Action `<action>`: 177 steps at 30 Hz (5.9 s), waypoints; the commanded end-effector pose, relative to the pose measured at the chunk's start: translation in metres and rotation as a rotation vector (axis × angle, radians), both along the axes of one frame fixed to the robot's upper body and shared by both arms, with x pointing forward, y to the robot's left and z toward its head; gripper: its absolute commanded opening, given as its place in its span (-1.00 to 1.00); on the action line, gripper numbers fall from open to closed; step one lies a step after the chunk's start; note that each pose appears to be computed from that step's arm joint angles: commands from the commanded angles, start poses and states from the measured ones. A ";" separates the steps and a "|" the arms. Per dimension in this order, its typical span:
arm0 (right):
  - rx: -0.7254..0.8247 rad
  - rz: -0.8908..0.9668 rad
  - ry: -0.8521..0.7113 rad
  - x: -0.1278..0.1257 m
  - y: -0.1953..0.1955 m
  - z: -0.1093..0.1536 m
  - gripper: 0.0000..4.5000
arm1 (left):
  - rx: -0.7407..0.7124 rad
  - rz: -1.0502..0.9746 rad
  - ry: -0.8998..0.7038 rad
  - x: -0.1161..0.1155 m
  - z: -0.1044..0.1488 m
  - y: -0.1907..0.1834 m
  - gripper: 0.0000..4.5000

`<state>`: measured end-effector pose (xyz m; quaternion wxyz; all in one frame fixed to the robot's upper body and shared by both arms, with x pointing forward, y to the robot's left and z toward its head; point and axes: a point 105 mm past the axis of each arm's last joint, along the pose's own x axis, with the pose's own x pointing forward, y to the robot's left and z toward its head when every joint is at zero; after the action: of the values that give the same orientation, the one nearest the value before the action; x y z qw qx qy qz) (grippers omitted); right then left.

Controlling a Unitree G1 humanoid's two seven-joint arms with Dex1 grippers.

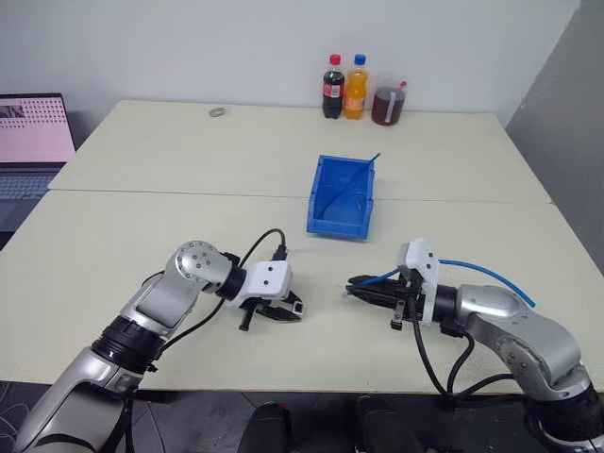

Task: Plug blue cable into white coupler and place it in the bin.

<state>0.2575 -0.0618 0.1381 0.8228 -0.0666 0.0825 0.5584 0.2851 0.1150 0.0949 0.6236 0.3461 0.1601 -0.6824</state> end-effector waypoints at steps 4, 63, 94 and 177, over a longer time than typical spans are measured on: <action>-0.032 0.097 -0.068 0.001 0.027 0.002 -0.96 | 0.009 -0.007 0.046 -0.008 -0.007 -0.006 -0.65; -0.287 0.265 -0.115 0.000 0.072 -0.034 -0.96 | -0.036 0.072 0.061 0.005 -0.010 -0.016 -0.65; -0.391 0.453 0.254 -0.046 0.088 -0.101 -0.96 | -0.055 0.070 0.085 -0.008 -0.017 -0.018 -0.65; -0.118 -0.223 -0.072 0.155 -0.083 0.116 0.97 | -0.508 0.823 -0.284 0.082 0.100 0.064 1.00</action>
<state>0.4278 -0.1438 0.2202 0.8713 -0.1442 0.1601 0.4409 0.3645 0.1646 0.1785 0.9029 0.1899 0.0462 -0.3829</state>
